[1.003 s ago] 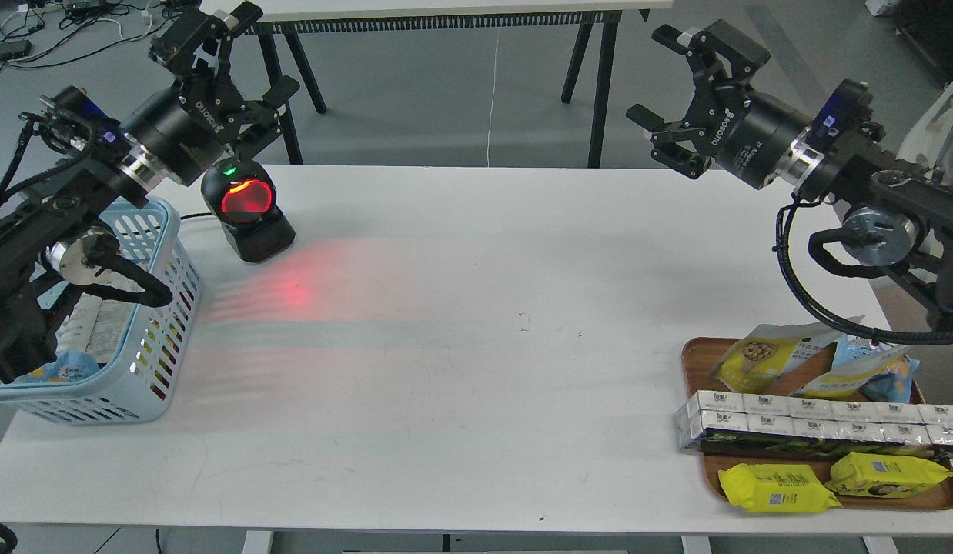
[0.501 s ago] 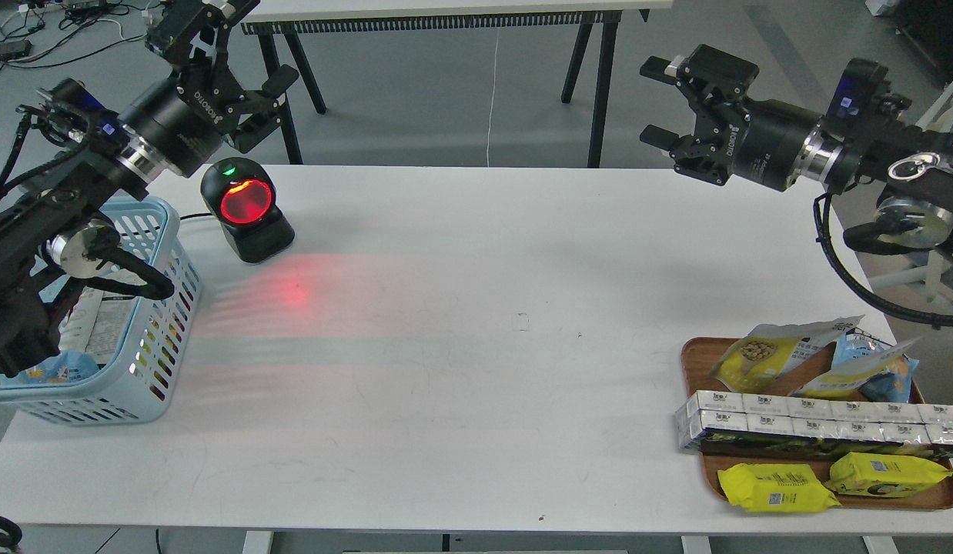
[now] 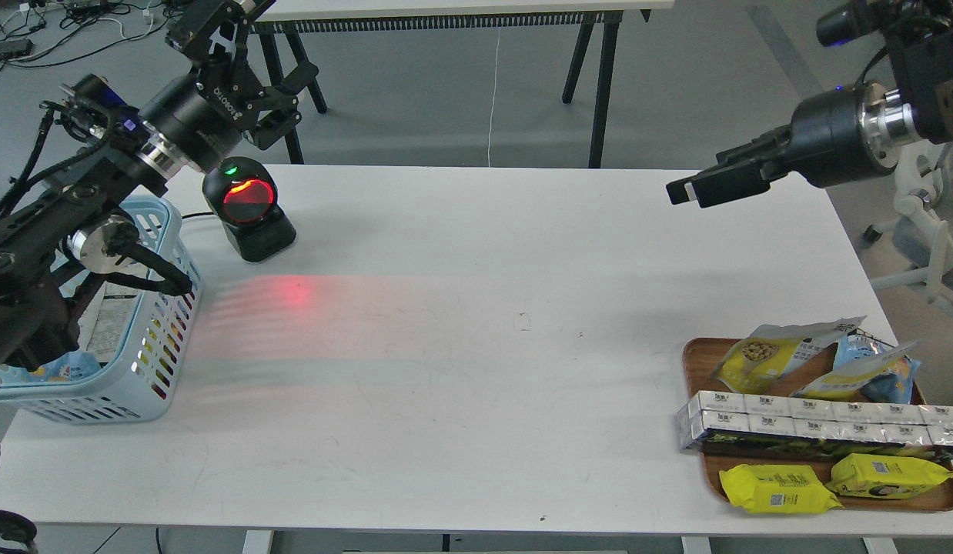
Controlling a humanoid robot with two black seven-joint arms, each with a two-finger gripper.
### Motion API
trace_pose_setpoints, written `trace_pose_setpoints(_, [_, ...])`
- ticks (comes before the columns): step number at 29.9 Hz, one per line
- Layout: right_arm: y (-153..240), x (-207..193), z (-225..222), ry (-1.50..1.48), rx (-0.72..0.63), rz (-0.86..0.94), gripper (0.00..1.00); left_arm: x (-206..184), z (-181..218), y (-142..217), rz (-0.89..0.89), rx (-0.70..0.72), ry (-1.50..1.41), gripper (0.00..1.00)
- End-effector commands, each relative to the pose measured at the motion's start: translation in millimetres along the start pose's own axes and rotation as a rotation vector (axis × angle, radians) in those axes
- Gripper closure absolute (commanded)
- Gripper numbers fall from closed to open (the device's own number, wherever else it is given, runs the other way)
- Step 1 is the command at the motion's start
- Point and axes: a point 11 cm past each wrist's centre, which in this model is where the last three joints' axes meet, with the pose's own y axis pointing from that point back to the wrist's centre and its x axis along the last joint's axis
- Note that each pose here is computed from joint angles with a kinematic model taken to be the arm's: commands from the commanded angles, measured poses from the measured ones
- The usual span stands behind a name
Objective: Scan snack and place in basket
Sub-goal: 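Lower the right gripper onto a yellow snack bag on the tray and grasp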
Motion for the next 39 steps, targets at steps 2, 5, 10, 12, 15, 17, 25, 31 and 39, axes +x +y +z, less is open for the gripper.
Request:
trace_pose_setpoints(2, [7, -25, -1, 0.14, -0.052, -0.082, 0.01, 0, -2, 1, 0.0, 0.006, 0.001, 0.0])
trace_pose_setpoints(5, [12, -37, -4, 0.18, -0.058, -0.104, 0.01, -1, -3, 1, -0.001, 0.006, 0.002, 0.0])
trace_pose_setpoints(10, [19, -60, 0, 0.229, -0.093, -0.151, 0.01, -2, -4, 1, -0.004, 0.008, 0.003, 0.0])
trace_pose_setpoints(12, [18, -69, 2, 0.243, -0.101, -0.178, 0.01, -2, -4, 0, -0.003, 0.008, 0.004, 0.0])
trace_pose_setpoints(15, [11, -86, 4, 0.255, -0.102, -0.225, 0.01, -1, -6, 1, 0.001, 0.013, 0.005, 0.0])
trace_pose_setpoints(17, [8, -92, 4, 0.258, -0.098, -0.242, 0.02, -1, -7, 2, 0.0, 0.015, 0.005, 0.0])
trace_pose_setpoints(25, [-1, -113, 6, 0.277, -0.09, -0.302, 0.04, 2, -7, 3, 0.008, 0.018, 0.001, 0.0])
trace_pose_setpoints(31, [-3, -121, 12, 0.27, -0.105, -0.323, 0.04, 3, -8, 4, 0.013, 0.021, 0.001, 0.0])
trace_pose_setpoints(39, [-15, -128, 16, 0.244, -0.095, -0.331, 0.14, 3, -8, 4, 0.012, 0.021, 0.002, 0.0])
